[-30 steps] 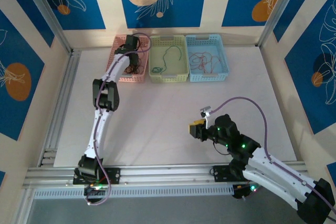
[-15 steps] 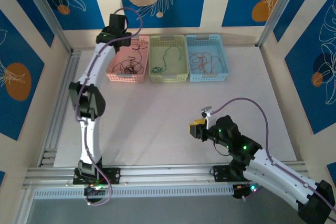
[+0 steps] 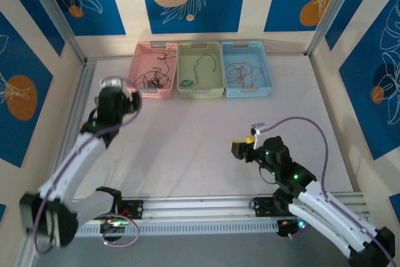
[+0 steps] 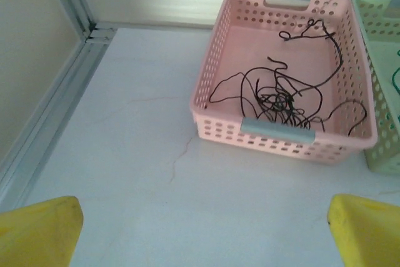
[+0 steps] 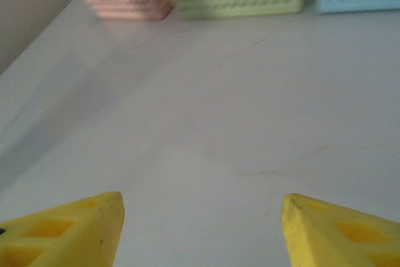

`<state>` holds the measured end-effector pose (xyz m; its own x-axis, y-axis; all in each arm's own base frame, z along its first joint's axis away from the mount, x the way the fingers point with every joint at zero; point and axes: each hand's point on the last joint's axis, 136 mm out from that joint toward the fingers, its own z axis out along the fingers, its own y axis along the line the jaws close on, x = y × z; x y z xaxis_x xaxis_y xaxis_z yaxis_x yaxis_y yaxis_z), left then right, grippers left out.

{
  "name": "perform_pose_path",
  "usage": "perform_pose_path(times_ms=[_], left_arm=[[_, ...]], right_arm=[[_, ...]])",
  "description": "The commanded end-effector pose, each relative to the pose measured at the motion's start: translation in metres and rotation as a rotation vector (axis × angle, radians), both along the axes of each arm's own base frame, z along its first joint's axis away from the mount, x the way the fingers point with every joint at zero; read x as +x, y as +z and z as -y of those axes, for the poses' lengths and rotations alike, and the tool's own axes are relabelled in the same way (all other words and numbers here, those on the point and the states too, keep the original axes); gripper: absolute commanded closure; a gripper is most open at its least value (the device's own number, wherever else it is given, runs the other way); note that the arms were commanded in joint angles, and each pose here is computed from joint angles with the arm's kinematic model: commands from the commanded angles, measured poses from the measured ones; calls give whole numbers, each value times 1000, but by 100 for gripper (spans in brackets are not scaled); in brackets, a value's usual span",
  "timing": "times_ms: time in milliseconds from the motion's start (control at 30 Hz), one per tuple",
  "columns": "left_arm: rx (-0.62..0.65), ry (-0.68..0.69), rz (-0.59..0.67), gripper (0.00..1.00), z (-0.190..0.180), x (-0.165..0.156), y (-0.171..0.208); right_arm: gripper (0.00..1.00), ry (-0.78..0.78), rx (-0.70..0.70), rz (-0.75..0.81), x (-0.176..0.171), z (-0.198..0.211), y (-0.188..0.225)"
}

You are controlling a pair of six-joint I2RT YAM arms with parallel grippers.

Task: Untangle the cables

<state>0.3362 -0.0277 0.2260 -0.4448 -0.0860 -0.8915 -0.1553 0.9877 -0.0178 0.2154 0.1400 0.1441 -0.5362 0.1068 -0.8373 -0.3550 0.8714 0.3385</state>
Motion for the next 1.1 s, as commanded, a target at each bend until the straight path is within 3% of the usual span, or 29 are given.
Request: perform_pose_path(times_ms=[0,67,200,300,433,600,867,1000,1067], left_arm=[[-64,47,153,0,-10,-25,-5],[-44,87,170,0,-22,-41,-17],[32,29,149,0,-19,-46,-40],[123,-45,115,0,-11,-38,-61],[209,-80,157,0,-9,-31,-81],[270,-145,226,0,1,-16,-93],[244,-237,280,0,17,25,-105],[222,-160,309,0,1,34,-116],[217,-188,241,0,5,42,-122]], right_arm=[[30,-164,5,78,23,34,30],[30,-256,7,77,37,57,27],[31,-380,25,101,63,96,17],[32,-365,58,166,78,105,23],[35,-347,-108,167,99,110,11],[34,-396,-160,215,115,116,-15],[33,-367,-218,304,145,114,-16],[32,-358,-221,355,161,111,-36],[33,-343,-238,217,169,112,-43]])
